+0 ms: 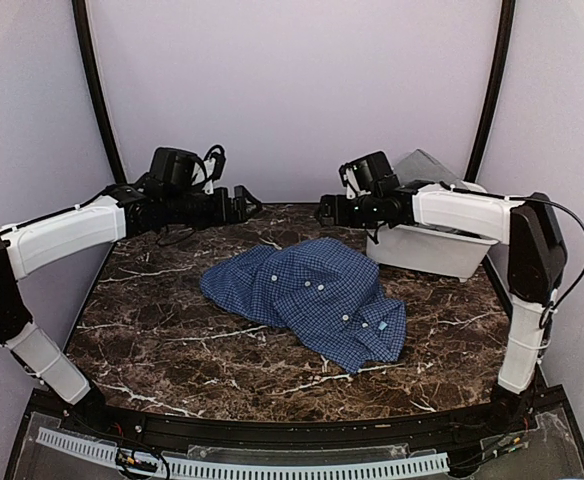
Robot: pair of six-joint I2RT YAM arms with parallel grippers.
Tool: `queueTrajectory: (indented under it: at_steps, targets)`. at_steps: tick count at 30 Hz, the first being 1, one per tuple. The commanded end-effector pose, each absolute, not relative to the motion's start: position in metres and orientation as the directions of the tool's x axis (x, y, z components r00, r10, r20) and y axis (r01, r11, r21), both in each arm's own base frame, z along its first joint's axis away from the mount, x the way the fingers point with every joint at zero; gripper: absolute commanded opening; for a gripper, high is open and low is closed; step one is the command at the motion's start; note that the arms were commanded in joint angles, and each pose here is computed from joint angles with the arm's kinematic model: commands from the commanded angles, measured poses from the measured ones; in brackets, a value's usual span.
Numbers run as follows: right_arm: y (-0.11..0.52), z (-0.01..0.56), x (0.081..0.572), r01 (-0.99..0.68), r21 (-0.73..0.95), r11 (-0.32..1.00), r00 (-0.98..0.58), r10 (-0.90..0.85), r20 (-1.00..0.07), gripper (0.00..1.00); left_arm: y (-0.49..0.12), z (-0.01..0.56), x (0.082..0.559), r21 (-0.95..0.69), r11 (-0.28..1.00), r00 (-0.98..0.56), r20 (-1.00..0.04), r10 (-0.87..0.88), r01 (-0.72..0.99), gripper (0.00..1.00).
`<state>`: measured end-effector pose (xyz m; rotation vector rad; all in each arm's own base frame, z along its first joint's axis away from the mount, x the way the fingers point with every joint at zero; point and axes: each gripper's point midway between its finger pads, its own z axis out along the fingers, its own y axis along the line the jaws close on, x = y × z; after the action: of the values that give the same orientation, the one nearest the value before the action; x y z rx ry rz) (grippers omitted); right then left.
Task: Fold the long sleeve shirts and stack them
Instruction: Move the bin to the corner of the board.
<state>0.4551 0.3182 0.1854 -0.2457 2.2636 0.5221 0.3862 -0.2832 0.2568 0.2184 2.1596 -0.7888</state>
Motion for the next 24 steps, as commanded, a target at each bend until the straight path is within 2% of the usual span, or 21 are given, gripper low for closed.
queueTrajectory:
  at_steps: [1,12,17,20,24]
  targets:
    - [0.277,0.180,0.477,-0.217,0.272,0.938,-0.670,0.060,-0.740,0.95,-0.285,0.244,0.381,-0.480,0.781,-0.689,-0.719,-0.090,0.398,0.99]
    - [0.220,0.155,0.451,-0.111,0.183,0.977,-0.711,0.050,-0.702,0.96,-0.263,0.193,0.363,-0.459,0.841,-0.765,-0.639,-0.087,0.288,0.99]
    - [0.241,0.163,0.427,-0.202,0.116,0.972,-0.697,-0.059,-0.715,0.96,-0.219,0.156,0.355,-0.406,0.909,-0.799,-0.576,-0.174,0.095,0.99]
    - [0.264,0.174,0.407,-0.265,0.027,0.964,-0.666,-0.163,-0.728,0.96,-0.190,0.139,0.351,-0.440,0.898,-0.806,-0.521,-0.281,-0.028,0.99]
    - [0.287,0.177,0.380,-0.341,-0.048,0.939,-0.634,-0.267,-0.726,0.95,-0.171,0.107,0.338,-0.482,0.869,-0.825,-0.443,-0.351,-0.111,0.96]
